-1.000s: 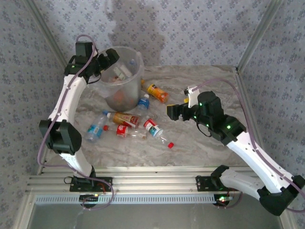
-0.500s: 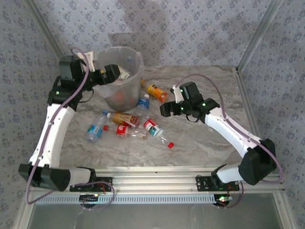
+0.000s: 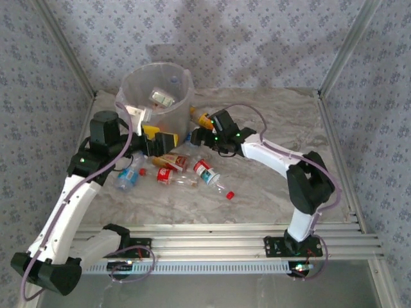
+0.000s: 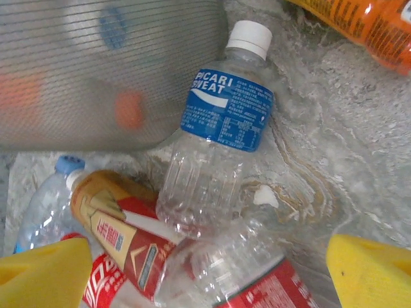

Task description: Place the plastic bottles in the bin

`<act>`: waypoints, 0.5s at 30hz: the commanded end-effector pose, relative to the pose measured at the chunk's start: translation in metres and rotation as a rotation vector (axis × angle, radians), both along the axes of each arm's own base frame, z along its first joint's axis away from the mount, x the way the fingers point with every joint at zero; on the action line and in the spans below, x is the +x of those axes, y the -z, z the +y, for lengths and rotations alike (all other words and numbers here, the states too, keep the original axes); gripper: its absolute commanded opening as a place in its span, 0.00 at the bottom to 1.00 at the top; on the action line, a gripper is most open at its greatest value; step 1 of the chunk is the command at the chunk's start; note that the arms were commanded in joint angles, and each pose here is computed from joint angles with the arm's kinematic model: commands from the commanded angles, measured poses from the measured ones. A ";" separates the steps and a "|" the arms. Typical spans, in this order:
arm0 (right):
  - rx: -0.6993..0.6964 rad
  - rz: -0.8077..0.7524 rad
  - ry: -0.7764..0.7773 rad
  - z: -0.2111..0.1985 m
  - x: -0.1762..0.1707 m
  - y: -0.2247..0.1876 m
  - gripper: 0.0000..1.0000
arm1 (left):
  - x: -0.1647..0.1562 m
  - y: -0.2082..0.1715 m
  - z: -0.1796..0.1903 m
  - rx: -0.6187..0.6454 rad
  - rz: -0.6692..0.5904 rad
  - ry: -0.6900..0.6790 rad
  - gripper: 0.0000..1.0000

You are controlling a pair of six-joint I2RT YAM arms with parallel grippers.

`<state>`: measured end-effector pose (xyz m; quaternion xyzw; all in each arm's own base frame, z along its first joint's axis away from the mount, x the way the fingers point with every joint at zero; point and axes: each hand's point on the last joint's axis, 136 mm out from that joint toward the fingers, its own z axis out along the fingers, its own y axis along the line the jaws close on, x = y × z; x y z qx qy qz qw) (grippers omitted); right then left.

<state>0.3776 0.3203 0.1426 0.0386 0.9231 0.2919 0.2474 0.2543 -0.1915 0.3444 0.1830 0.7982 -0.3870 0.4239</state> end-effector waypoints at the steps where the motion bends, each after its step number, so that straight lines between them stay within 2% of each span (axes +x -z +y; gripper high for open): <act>1: 0.059 0.018 0.100 0.015 0.021 0.005 0.96 | -0.023 0.006 -0.010 0.015 -0.016 0.111 1.00; 15: 0.046 0.130 0.093 0.047 0.028 0.066 0.95 | -0.040 0.028 -0.025 0.019 0.014 0.216 1.00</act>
